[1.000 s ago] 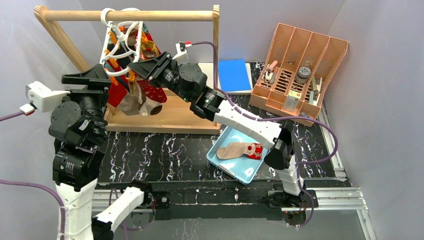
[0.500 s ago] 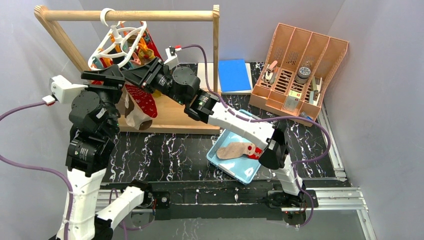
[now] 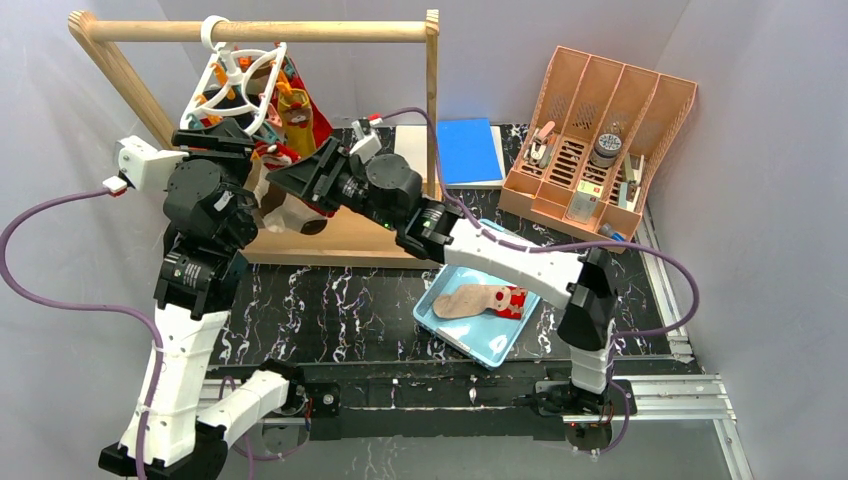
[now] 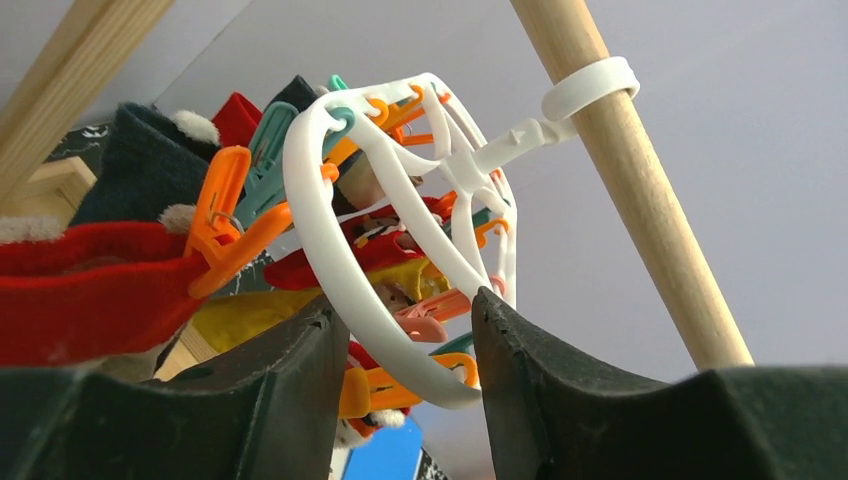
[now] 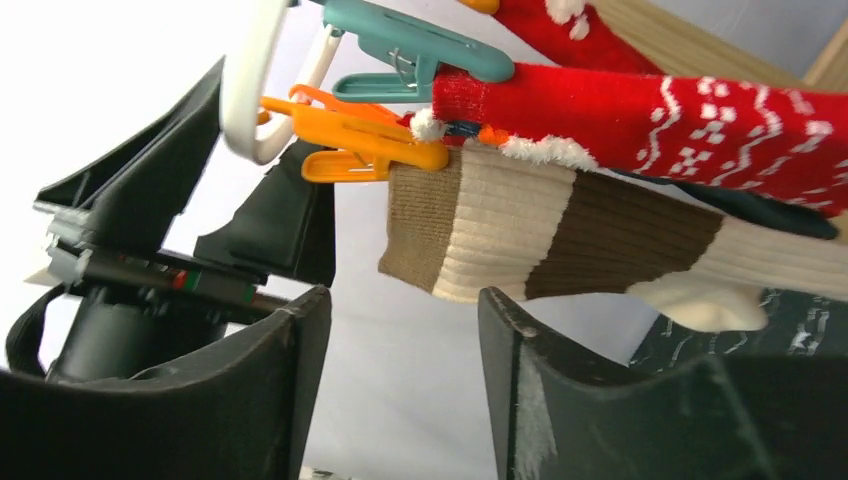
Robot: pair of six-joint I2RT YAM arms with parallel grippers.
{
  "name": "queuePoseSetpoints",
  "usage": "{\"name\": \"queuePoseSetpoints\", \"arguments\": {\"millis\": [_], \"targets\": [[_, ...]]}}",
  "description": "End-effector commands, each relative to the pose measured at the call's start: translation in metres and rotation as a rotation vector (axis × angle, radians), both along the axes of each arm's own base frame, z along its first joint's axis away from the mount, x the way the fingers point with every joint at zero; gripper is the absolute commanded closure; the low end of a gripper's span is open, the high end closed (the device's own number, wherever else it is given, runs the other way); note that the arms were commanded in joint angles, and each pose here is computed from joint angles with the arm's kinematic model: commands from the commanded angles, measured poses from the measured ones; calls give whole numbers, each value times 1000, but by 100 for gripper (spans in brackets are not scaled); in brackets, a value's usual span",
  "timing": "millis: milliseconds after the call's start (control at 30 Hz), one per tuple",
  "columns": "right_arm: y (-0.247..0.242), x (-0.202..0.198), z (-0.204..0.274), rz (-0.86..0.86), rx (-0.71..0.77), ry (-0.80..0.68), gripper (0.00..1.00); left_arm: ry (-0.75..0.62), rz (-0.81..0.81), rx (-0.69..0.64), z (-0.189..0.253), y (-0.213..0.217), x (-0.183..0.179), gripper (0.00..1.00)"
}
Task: Clip the socks to the hanger
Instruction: Rotate the hanger at the clothesline.
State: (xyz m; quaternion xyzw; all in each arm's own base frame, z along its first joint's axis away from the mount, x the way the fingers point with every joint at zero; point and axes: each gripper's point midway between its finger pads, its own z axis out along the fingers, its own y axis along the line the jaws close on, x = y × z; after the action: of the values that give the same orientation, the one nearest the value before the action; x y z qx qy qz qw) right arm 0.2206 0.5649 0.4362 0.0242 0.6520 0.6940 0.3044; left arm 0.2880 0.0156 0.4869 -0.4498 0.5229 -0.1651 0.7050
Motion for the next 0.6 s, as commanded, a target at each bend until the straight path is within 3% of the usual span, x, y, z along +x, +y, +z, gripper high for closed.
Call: {"name": "queuePoseSetpoints", "arguments": {"millis": [0,200,567], "targets": [[-53,-3,78,-117,148,-132,33,-26,108,13,6,18,-6,56],[-71,32,110,-217,225,-97,27,-17,160,43,11,28,-14,57],[-62,107,114,-343,356,9,31,1,217,92,15,39,-22,59]]}}
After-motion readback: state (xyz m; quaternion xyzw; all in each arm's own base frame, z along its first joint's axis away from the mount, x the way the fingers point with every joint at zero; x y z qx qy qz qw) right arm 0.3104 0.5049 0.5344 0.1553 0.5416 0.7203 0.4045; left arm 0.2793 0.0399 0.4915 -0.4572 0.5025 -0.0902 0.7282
